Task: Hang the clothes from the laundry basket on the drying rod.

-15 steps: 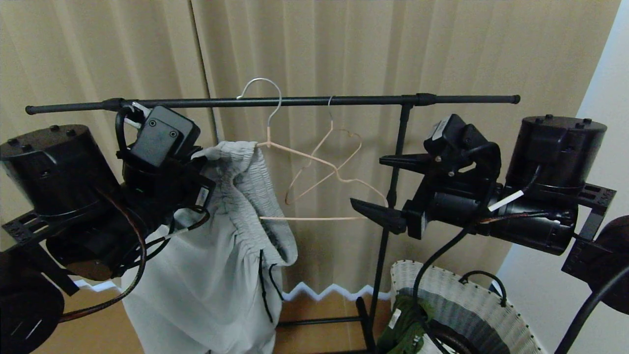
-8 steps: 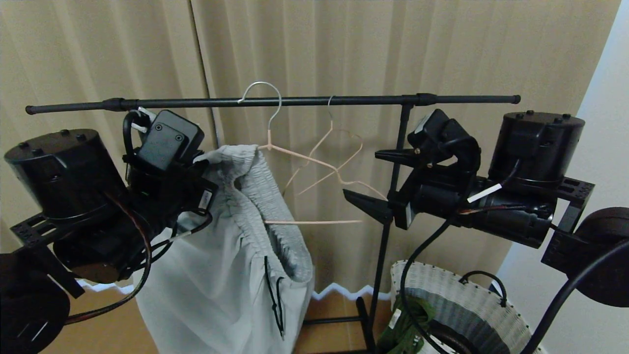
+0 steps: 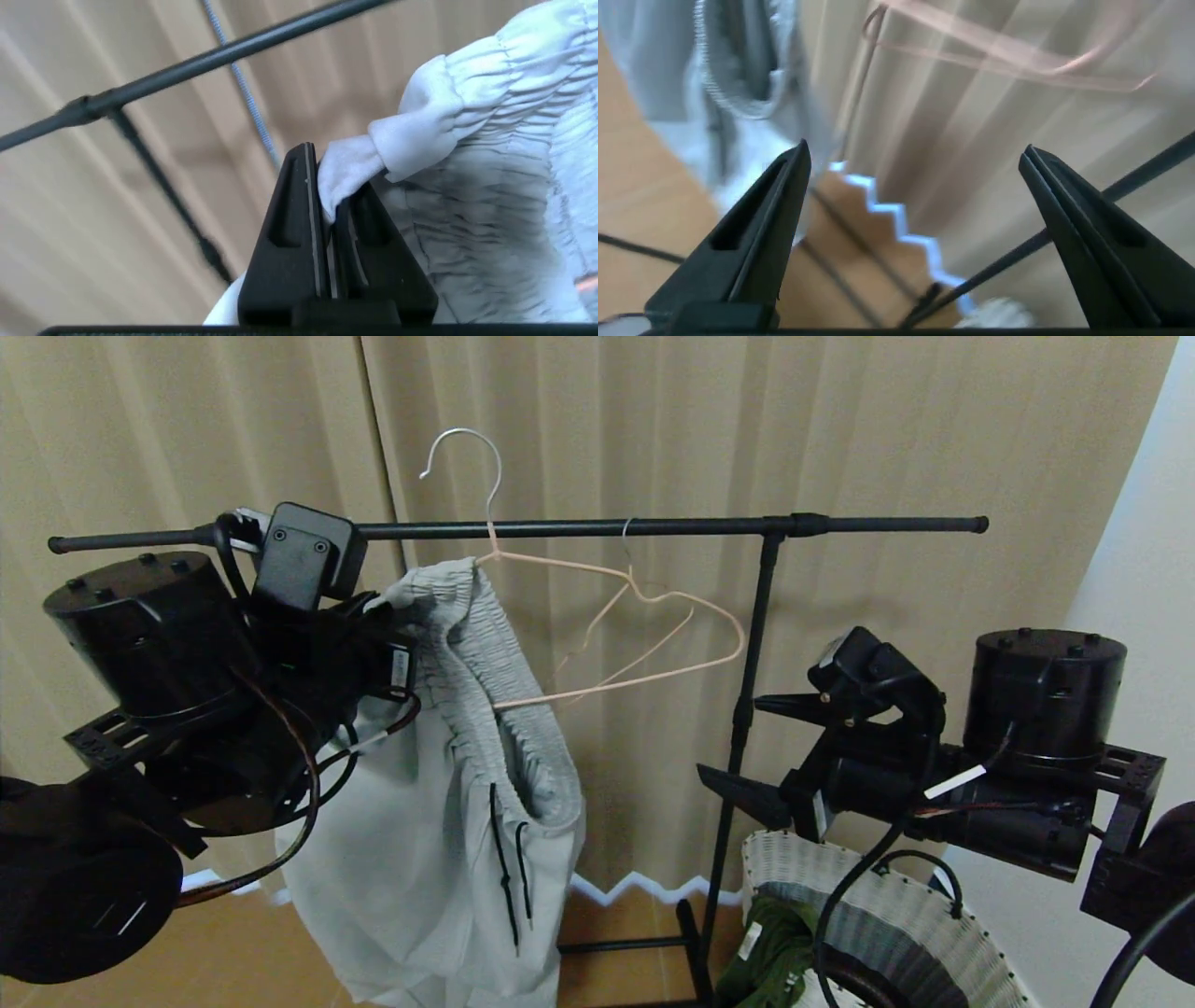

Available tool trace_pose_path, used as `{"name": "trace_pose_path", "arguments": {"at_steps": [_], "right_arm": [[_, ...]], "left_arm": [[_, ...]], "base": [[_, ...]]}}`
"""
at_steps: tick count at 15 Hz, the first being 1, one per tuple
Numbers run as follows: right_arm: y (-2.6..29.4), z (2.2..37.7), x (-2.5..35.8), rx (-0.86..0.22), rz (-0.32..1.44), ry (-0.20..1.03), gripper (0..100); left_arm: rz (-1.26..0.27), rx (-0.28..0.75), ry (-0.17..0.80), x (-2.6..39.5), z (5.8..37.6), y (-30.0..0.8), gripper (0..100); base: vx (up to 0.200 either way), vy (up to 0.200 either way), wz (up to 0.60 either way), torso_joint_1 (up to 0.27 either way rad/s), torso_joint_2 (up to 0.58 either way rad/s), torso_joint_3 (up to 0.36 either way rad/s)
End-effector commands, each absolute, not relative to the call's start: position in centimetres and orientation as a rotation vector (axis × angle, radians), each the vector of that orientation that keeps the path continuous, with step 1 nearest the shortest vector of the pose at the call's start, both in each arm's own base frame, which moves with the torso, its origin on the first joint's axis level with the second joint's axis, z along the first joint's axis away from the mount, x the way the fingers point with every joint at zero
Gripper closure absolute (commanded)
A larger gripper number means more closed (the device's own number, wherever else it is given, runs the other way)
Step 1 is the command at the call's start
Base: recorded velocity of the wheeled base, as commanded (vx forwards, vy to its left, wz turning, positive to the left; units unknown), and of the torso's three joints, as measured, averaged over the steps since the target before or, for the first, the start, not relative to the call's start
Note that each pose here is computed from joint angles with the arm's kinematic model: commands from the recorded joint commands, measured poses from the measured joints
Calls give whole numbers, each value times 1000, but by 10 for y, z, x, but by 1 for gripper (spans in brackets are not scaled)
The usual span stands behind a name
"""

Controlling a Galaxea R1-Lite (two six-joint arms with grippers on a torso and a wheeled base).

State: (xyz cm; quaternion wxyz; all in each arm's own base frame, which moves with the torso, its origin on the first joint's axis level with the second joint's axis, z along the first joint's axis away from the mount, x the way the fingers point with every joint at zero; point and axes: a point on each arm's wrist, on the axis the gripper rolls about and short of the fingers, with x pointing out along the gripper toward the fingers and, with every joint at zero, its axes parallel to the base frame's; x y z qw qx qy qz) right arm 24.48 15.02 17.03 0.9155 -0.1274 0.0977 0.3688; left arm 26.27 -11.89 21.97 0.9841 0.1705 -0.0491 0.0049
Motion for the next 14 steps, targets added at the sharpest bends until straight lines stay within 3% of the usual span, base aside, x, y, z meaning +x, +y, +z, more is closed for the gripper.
{"name": "trace_pose_path", "arguments": {"at_steps": [1, 8, 14], "right_arm": [[164, 160, 244, -212, 778, 258, 0], [219, 136, 272, -127, 712, 289, 0], [234, 128, 272, -122, 732, 303, 0]], "left_arm": [[-6, 329, -115, 264, 223, -125, 100], [-39, 304, -160, 263, 235, -139, 100], [-41, 304, -161, 263, 235, -139, 100]], "base": [[0, 0, 0, 0, 0, 0], [0, 0, 0, 0, 0, 0], [0, 0, 0, 0, 0, 0]]}}
